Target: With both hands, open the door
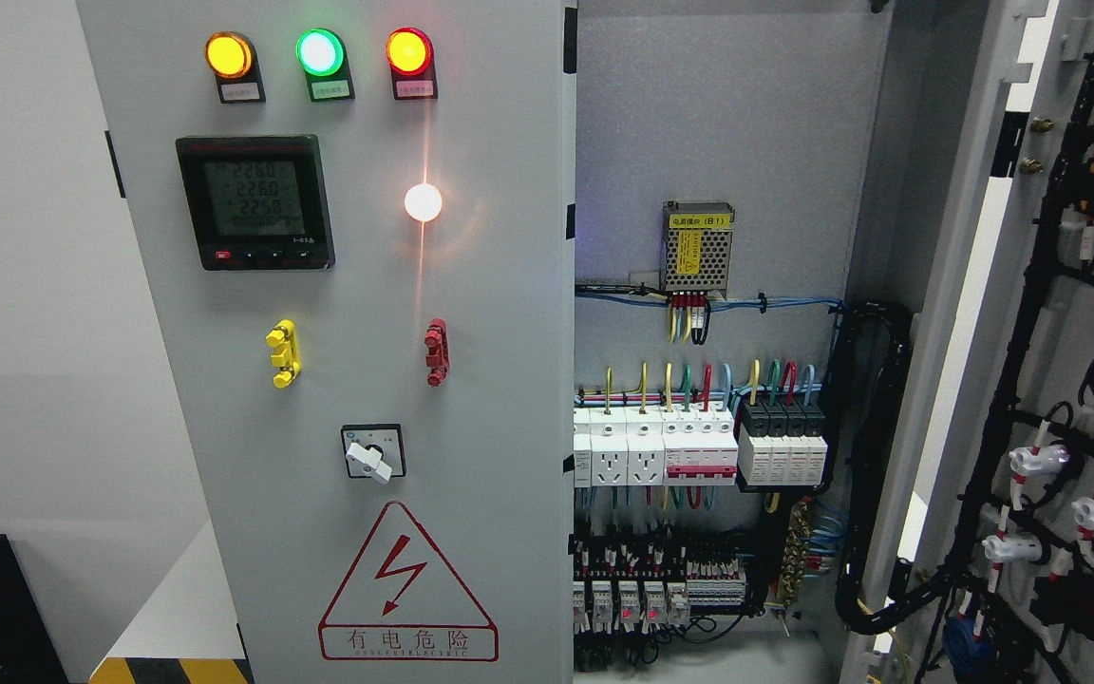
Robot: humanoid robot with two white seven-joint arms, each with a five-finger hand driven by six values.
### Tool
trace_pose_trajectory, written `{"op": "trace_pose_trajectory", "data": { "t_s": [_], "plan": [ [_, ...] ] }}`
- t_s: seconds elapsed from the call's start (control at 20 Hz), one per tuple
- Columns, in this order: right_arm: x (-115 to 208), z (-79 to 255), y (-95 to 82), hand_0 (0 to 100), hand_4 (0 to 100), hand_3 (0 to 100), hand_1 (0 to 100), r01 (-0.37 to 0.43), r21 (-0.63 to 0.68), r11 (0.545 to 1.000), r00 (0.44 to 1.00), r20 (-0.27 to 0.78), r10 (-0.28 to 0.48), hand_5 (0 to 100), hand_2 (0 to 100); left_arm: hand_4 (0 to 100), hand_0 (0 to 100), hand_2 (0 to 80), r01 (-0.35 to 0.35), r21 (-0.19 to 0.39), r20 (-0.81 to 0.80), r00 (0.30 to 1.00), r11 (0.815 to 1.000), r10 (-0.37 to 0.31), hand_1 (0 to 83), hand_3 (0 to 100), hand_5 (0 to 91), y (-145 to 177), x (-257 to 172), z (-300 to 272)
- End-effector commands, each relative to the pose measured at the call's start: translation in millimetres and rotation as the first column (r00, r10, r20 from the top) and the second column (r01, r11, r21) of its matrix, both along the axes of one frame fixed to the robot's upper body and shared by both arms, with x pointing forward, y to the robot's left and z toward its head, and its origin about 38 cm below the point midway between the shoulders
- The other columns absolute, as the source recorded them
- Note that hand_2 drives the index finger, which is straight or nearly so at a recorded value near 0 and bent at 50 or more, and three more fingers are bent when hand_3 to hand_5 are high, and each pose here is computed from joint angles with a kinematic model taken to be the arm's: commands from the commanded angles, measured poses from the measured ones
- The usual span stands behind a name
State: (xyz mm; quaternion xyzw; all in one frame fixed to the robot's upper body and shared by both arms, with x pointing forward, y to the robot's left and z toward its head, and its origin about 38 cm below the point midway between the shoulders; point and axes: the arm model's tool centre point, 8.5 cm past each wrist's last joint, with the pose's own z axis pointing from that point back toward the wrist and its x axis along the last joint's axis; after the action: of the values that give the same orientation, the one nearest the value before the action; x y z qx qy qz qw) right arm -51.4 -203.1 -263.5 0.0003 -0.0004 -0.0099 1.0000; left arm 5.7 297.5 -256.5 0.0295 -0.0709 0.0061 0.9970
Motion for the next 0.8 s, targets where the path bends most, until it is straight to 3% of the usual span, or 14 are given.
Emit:
{"op": "trace_pose_trajectory", "data": {
  "t_s": [0.0,0.25,0.45,0.75],
  "plan": [
    [81,22,-15.6,19,0,0,0,-0.004,-0.038,0.999,0.941,0.338,0.017,0,0,0,0,0.0,-0.012,0.027,-0.116,0.993,1.000,0.015,0.0,0,0.0,-20,-40,-5],
    [107,49,-9.2,19,0,0,0,-0.021,-0.033,0.999,0.875,0.482,0.034,0,0,0,0,0.0,0.025,0.044,-0.123,0.992,0.999,-0.019,0.0,0,0.0,-21,-41,-5],
    [134,82,-17.5,19,0,0,0,-0.038,-0.054,0.998,0.777,0.627,0.064,0,0,0,0,0.0,0.006,0.051,-0.117,0.993,0.999,0.000,0.0,0,0.0,-23,-40,-5],
    [160,140,-12.7,19,0,0,0,-0.050,-0.053,0.997,0.606,0.792,0.072,0,0,0,0,0.0,-0.011,0.053,-0.113,0.993,0.999,0.017,0.0,0,0.0,-22,-37,-5]
  ]
}}
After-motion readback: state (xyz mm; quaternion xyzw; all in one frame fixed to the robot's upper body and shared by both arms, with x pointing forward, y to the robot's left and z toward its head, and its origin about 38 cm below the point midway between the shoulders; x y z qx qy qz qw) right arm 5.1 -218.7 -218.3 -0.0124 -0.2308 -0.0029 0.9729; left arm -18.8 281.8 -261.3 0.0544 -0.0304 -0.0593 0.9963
